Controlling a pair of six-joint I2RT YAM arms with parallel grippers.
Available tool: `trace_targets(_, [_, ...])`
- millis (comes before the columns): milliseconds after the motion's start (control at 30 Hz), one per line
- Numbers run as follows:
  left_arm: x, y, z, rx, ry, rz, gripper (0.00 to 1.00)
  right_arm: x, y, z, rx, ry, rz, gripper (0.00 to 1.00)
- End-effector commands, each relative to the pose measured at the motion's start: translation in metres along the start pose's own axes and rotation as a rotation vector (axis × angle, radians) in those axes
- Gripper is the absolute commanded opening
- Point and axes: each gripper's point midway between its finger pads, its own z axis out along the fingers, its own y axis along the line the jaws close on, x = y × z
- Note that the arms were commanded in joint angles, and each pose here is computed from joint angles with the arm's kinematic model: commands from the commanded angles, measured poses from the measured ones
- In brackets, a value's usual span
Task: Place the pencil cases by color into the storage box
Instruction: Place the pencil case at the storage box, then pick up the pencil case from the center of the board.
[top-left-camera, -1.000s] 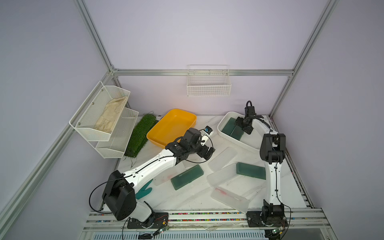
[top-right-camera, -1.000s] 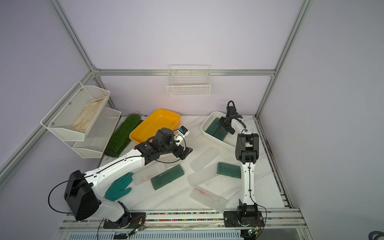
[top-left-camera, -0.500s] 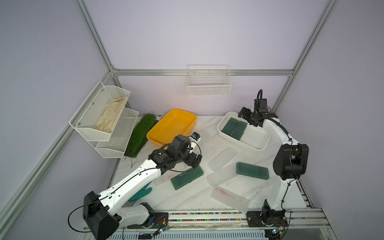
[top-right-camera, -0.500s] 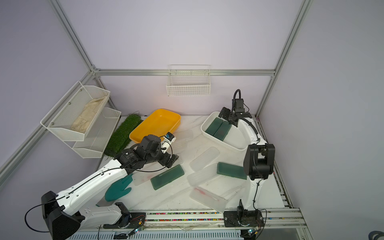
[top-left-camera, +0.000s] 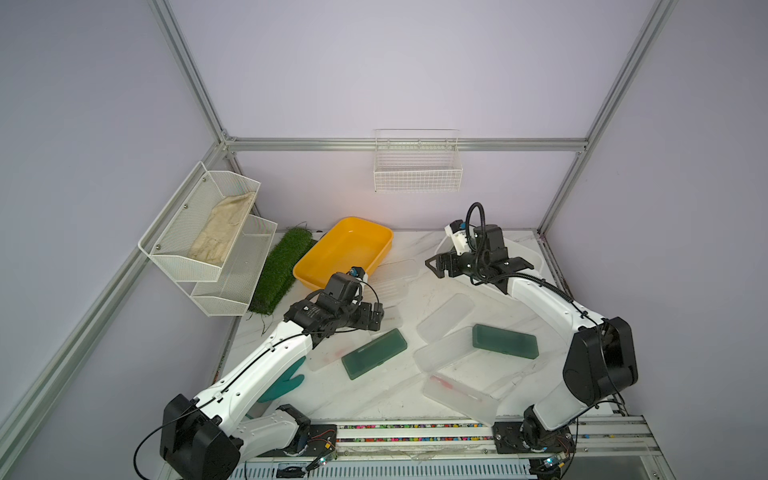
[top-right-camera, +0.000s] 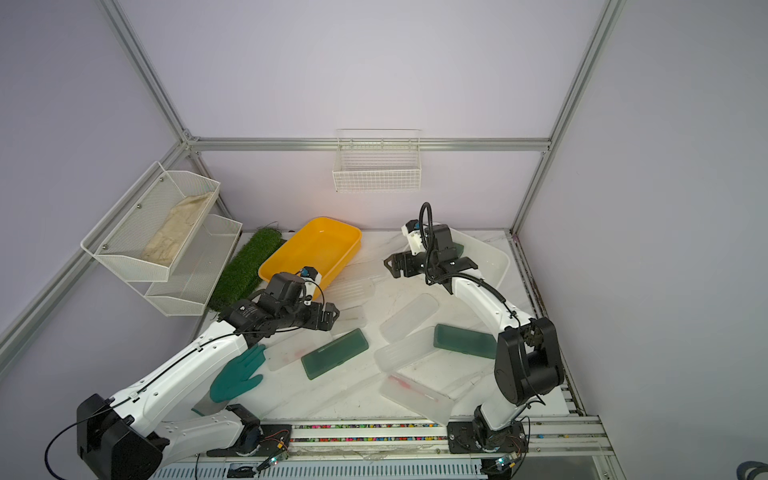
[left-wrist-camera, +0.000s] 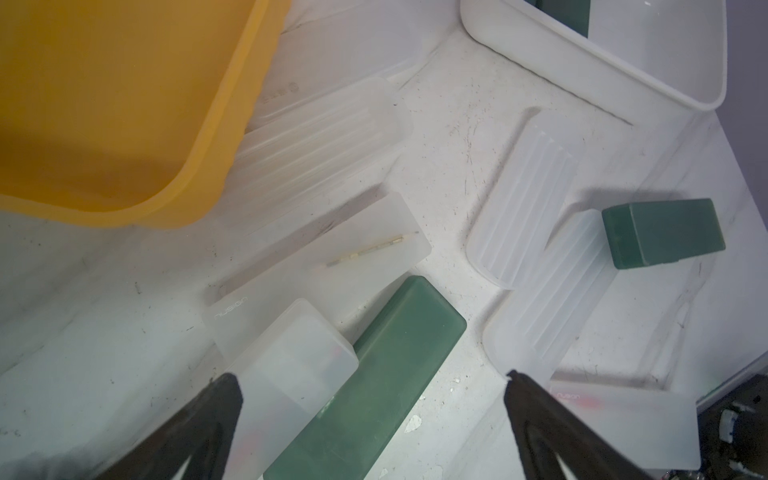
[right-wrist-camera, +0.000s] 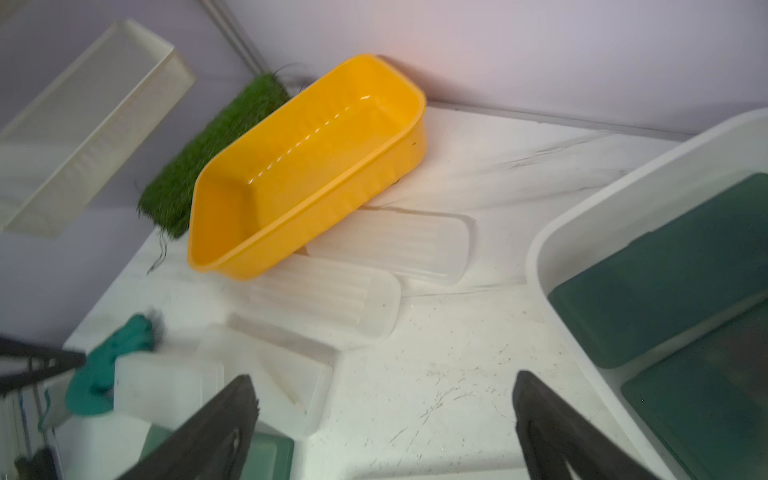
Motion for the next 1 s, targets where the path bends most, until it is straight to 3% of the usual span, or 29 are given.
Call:
trace_targets(0, [0.002,0.01,-0.009,0.008,-0.019,-0.221,1.0,-0.004,0.07,-0.02,-0.245,-0.104,-0.343,0.97])
trace_targets(167, [0.005,0.022,-0.014,-0.017,-0.037,-0.395,1.0,0.031,0.122,-0.022,-0.349,-0.11,-0.554,0.97])
trace_targets(400, [0.026,0.04,-0.009,-0.118,0.036,-0.529,1.0,0.099,0.168,0.016,-0.369,0.089,-0.758,0.97])
trace_targets(633, [0.048,0.065,-0.009,-0.188,0.104,-0.702,1.0,0.133,0.189,0.032,-0.368,0.137,-0.876,0.97])
trace_targets(967, [0.057,0.086,-0.01,-0.25,0.186,-0.855,1.0,0.171,0.206,0.047,-0.422,0.191,-1.012,0.97])
